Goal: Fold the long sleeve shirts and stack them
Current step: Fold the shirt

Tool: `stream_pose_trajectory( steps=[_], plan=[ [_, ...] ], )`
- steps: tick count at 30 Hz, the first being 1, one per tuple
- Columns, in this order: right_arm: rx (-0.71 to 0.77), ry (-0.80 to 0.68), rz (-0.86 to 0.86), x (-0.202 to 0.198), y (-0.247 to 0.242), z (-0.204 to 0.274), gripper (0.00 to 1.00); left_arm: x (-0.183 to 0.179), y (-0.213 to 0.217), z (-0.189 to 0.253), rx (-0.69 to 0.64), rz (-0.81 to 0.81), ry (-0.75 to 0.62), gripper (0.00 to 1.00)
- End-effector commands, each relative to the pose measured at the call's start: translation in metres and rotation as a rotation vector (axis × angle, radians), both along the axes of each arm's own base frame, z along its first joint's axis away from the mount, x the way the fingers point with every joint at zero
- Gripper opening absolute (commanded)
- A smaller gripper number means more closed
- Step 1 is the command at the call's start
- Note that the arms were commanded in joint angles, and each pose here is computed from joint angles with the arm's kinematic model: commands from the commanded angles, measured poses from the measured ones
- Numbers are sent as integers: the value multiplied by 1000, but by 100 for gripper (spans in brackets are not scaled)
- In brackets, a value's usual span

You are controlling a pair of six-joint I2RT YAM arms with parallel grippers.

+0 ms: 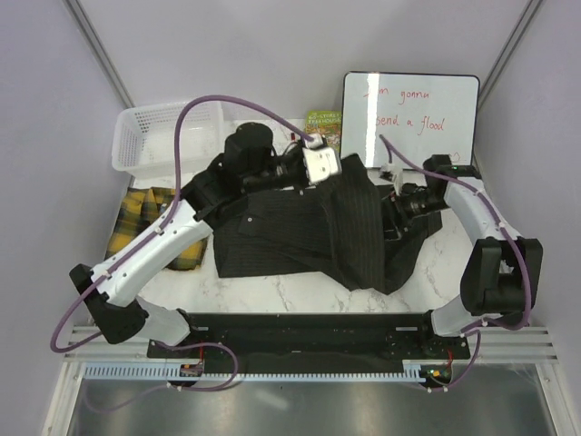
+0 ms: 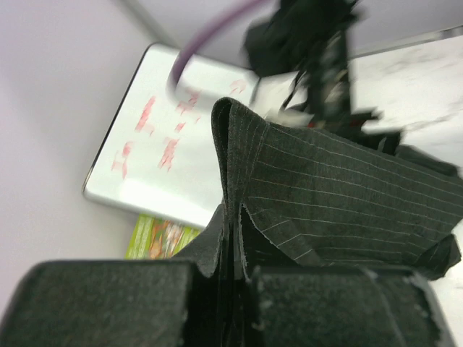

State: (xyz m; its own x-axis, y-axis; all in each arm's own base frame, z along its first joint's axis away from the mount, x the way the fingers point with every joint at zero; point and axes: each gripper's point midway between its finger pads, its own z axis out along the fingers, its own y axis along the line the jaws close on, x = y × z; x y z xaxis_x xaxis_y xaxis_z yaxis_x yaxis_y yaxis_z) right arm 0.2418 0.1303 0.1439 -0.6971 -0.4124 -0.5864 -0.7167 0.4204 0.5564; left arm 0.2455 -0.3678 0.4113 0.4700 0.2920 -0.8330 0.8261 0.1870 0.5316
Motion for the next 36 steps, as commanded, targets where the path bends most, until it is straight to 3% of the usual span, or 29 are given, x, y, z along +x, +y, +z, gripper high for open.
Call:
stream_pose_trajectory(
  steps=[1,6,10,14,16,19,24,36],
  plan=[
    [62,-223,-95,33,-31,49,87,68,27,10,-117,187,97,2],
    [91,-294,-83,13,-35,51,89,109,42,-1,-139,265,132,2],
    [99,-350,-81,-12,-29,41,98,121,40,-2,-137,287,125,2],
    [19,-509,-226,7,-37,45,96,131,41,-7,-132,322,132,2],
    [10,-518,-224,3,-27,46,86,138,43,-12,-128,356,140,2],
    [30,-405,-147,-12,-6,39,66,152,50,-15,-129,432,141,2],
    [5,-341,-77,-15,14,28,54,167,63,-18,-147,501,164,2],
    [-16,-219,-50,-11,32,4,53,172,72,-26,-147,515,187,2]
  ],
)
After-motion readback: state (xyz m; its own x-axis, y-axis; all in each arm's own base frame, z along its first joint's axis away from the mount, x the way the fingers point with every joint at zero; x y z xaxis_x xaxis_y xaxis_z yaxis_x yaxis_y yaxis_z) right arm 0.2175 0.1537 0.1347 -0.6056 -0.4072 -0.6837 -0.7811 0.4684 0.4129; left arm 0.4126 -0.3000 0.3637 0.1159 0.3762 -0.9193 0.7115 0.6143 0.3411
